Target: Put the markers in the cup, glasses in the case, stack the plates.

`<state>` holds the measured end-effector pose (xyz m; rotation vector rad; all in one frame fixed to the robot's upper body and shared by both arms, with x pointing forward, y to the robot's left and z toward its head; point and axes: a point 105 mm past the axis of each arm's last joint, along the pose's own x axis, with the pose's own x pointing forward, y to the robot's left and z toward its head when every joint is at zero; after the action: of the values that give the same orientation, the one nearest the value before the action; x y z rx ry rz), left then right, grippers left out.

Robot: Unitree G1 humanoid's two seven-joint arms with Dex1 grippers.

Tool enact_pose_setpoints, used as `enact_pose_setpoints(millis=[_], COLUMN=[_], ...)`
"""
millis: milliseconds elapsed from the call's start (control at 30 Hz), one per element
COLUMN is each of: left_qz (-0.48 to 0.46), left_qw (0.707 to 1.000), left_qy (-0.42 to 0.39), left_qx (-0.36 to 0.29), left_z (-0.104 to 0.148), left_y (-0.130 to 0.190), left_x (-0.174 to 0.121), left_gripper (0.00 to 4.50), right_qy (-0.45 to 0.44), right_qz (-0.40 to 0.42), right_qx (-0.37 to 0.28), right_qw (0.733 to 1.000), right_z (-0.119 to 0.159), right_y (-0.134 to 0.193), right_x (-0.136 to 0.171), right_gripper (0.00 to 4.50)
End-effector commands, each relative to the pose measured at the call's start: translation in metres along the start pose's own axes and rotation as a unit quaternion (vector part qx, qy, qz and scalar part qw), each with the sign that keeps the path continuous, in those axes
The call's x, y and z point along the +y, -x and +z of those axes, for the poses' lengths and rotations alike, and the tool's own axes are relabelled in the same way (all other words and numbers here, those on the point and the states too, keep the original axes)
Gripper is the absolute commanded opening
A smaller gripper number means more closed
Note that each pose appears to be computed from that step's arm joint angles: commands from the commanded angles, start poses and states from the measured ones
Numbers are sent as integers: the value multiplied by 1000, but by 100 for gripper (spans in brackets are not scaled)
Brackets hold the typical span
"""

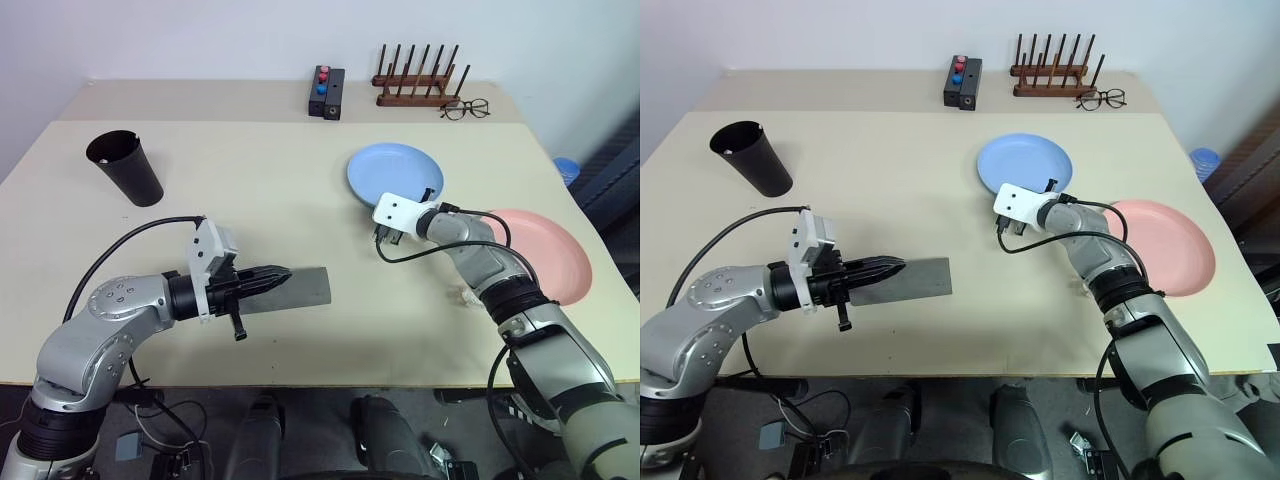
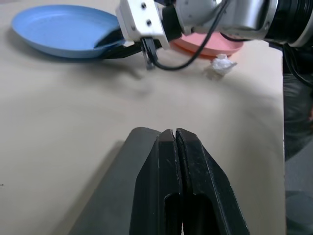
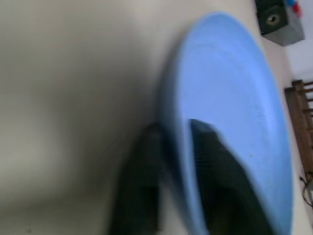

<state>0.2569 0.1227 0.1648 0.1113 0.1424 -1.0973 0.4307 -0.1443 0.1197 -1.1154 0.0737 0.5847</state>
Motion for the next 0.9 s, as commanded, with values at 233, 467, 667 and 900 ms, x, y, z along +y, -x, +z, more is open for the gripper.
enact_pose_setpoints(millis=[233, 467, 667, 900], left_qz=[60, 18, -23, -42], left_qw=[996, 997, 997, 996], left_qy=[-59, -56, -49, -50], left_qx=[-23, -51, -53, -54], left_z=[15, 20, 16, 9], left_y=[-3, -27, -38, -43], left_x=[23, 15, 9, 10], left_gripper=[0, 0, 0, 0], right_qy=[40, 19, -47, -115], right_qz=[-79, -85, -13, 30], right_qx=[-26, 1, 73, 129], right_qw=[996, 996, 996, 985], right_z=[9, -9, -53, -82], right_y=[41, 123, 189, 213], right_x=[-41, -53, -30, 7], right_gripper=[4, 4, 4, 4])
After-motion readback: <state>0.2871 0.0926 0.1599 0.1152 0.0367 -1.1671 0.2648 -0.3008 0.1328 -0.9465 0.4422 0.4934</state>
